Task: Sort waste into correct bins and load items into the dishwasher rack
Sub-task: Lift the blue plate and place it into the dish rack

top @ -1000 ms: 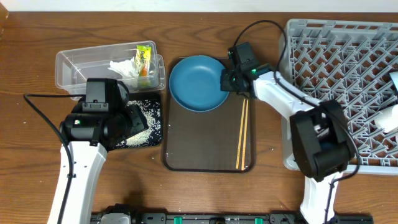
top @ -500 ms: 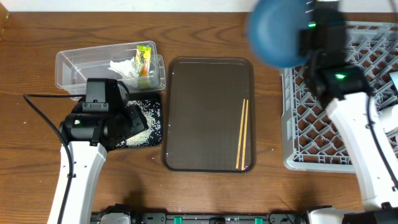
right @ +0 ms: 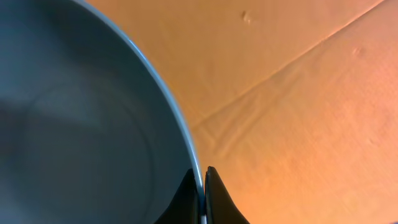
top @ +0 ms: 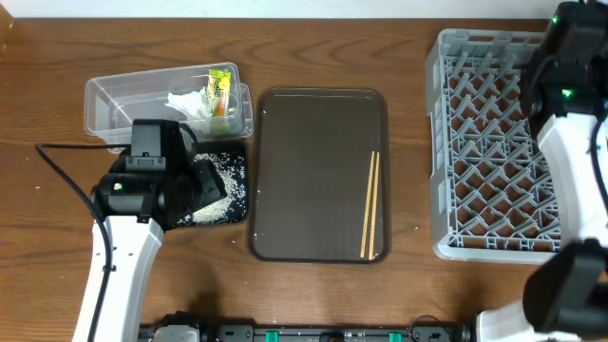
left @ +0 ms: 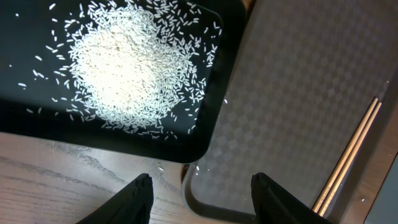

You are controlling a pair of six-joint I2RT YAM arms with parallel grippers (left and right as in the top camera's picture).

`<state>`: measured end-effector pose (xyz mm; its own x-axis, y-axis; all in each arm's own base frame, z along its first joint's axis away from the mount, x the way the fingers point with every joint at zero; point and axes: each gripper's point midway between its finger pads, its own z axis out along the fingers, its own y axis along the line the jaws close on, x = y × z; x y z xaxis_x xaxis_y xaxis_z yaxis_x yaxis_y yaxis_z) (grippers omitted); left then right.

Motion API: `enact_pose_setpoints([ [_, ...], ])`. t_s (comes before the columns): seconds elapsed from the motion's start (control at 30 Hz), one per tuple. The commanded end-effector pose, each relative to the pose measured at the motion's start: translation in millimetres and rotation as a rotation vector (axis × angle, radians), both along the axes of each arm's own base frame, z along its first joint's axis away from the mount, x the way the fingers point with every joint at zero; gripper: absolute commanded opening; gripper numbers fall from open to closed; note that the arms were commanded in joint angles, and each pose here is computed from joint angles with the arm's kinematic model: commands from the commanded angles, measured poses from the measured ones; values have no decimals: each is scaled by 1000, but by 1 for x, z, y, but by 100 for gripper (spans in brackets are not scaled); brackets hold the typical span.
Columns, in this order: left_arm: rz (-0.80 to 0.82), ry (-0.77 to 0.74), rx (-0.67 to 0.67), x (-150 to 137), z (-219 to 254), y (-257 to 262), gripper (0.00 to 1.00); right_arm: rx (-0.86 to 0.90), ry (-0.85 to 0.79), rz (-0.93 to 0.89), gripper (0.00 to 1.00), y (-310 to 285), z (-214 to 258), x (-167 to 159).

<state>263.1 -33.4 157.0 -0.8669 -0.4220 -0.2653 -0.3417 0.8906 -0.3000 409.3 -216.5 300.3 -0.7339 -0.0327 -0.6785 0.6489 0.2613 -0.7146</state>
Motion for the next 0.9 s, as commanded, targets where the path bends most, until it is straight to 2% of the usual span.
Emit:
enact_pose_setpoints([
  [0.0,4,3,14,1,-1,3,54,-24,34,-86,1,-13,-16,-5],
  [0.33,4,3,14,1,-1,3,54,-24,91,-106,1,-20,-52,9],
  [0.63,4,3,14,1,-1,3,54,-125,229,22,1,-21,-20,37],
  [0.87,5,2,14,1,-1,3,54,-93,397,186,1,-12,-43,55],
])
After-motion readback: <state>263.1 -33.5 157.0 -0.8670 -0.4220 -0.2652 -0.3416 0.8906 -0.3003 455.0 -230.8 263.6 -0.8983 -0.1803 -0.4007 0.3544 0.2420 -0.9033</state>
